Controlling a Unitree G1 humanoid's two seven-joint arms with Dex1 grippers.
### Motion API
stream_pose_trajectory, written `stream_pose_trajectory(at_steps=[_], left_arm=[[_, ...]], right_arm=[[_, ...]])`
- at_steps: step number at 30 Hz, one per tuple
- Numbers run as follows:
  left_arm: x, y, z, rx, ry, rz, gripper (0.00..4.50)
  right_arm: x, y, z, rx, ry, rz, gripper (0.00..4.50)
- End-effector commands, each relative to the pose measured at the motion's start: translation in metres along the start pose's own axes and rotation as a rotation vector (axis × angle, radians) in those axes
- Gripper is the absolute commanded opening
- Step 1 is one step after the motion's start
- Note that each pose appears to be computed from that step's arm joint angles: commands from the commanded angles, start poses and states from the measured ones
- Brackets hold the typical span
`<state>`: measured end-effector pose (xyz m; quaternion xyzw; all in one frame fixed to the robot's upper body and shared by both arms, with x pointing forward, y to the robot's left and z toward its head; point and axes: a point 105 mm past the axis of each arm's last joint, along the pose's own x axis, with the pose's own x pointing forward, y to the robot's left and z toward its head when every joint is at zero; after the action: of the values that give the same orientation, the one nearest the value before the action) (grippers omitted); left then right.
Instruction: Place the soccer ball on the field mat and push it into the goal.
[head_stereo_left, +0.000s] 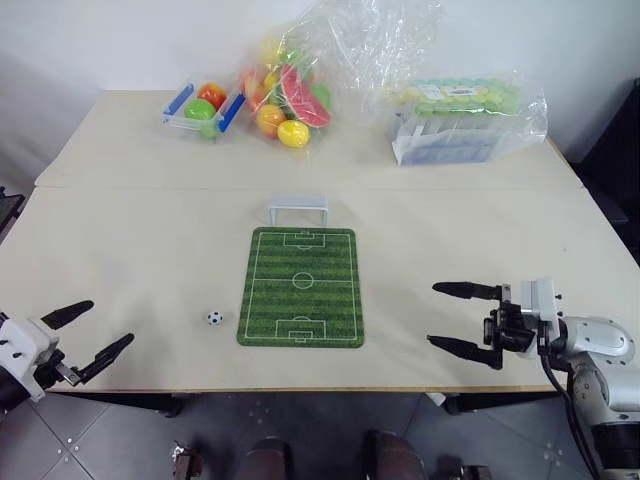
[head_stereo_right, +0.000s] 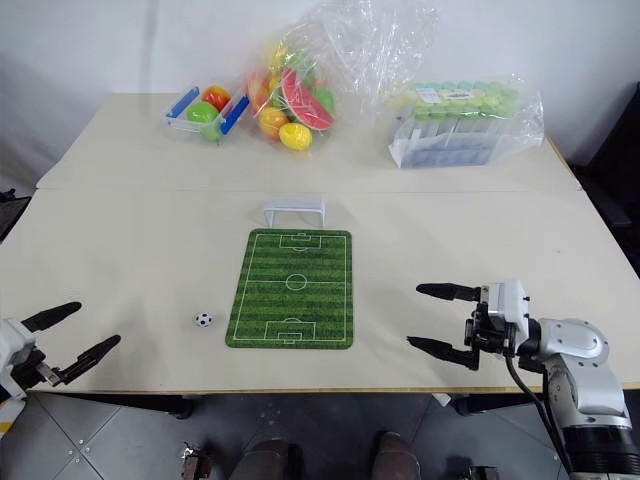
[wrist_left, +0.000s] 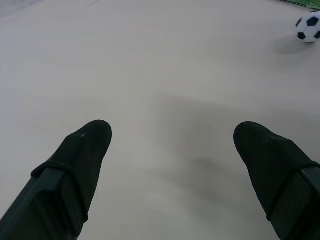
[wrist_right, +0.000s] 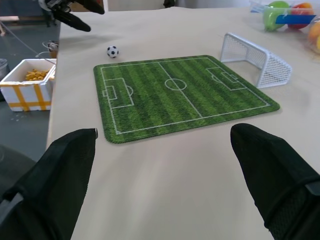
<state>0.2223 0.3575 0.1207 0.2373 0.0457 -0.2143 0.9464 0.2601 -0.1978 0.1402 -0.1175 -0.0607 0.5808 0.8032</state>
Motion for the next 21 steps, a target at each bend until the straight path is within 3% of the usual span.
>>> stream_pose_trajectory(at_steps=[1,3,5,12,21], left_arm=[[-0.005,0.002,0.007,-0.036,-0.025,0.008,4.46],[-0.010,-0.004,0.010,-0.162,-0.076,-0.049,4.46],[-0.016,-0.011,0.002,-0.223,-0.018,-0.131,4.46],[-0.017,-0.010,-0.009,-0.188,-0.019,-0.150,4.46],[0.026,-0.036,0.021,-0.210,-0.137,-0.320,4.46]], right_arm=[[-0.004,0.002,0.007,-0.025,-0.027,0.013,4.50],[-0.001,0.008,0.012,-0.017,-0.061,0.042,4.50],[0.005,0.013,0.022,-0.019,-0.129,0.045,4.50],[0.030,0.037,0.060,-0.036,-0.393,0.031,4.50],[0.031,0.038,0.048,-0.100,-0.304,0.061,4.50]])
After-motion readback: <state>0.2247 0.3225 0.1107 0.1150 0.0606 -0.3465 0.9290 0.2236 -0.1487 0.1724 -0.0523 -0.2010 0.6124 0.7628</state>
